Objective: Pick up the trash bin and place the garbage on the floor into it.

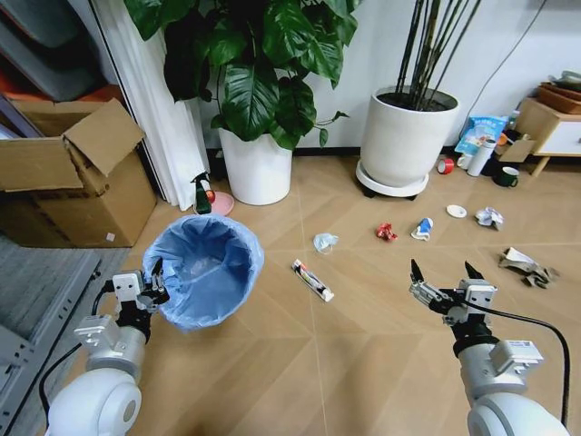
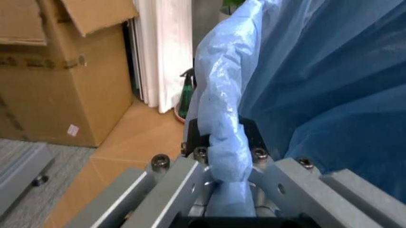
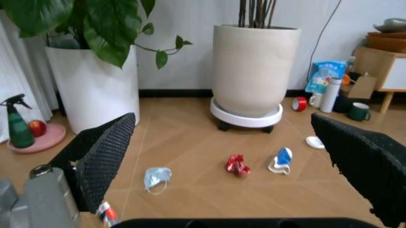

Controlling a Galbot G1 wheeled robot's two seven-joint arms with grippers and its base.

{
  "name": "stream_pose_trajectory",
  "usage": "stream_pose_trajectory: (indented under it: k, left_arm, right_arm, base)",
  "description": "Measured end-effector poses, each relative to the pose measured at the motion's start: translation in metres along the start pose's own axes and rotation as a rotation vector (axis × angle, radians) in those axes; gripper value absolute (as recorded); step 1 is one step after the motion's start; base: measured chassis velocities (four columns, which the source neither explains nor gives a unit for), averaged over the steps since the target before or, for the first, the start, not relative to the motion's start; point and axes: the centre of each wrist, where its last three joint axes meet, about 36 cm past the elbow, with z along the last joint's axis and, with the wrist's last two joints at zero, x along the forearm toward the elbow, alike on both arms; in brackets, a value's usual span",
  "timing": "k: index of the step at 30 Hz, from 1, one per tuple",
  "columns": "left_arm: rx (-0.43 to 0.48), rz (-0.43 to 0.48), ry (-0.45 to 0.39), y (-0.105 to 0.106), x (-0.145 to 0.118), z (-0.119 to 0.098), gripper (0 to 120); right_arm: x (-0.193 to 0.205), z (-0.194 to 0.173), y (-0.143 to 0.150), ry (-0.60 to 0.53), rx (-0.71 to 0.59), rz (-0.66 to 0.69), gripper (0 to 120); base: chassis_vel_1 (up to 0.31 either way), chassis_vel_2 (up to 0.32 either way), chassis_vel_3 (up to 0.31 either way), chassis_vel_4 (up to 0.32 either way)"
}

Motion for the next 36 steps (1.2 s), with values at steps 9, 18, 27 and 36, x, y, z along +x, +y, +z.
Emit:
stream_pose_trajectory:
  k: [9,18,27,36]
  left_arm:
    - [0.003,-0.005,0.0,0.0,0.001,0.0,0]
    - [0.015,-0.009,0.019,0.001,-0.004,0.005,0]
    - [0.015,-0.016,0.031,0.014,-0.015,0.013,0]
    - [0.005,-0.056,0.02,0.021,-0.016,0.01,0]
  right_arm:
    - [-0.002,0.003,-0.001,0.009,0.0,0.0,100]
    - [-0.037,0.015,-0.023,0.056,-0.014,-0.053,100]
    - [-0.087,0.042,-0.062,0.17,0.036,-0.241,100]
    - [-0.175,0.126,-0.045,0.422,0.13,-0.578,100]
  base:
    - [-0.169,0.269,0.159,-0.264]
    - [-0.09,0.127,0.08,-0.112]
    - [0.0,0.0,0.0,0.0]
    - [0.0,0.0,0.0,0.0]
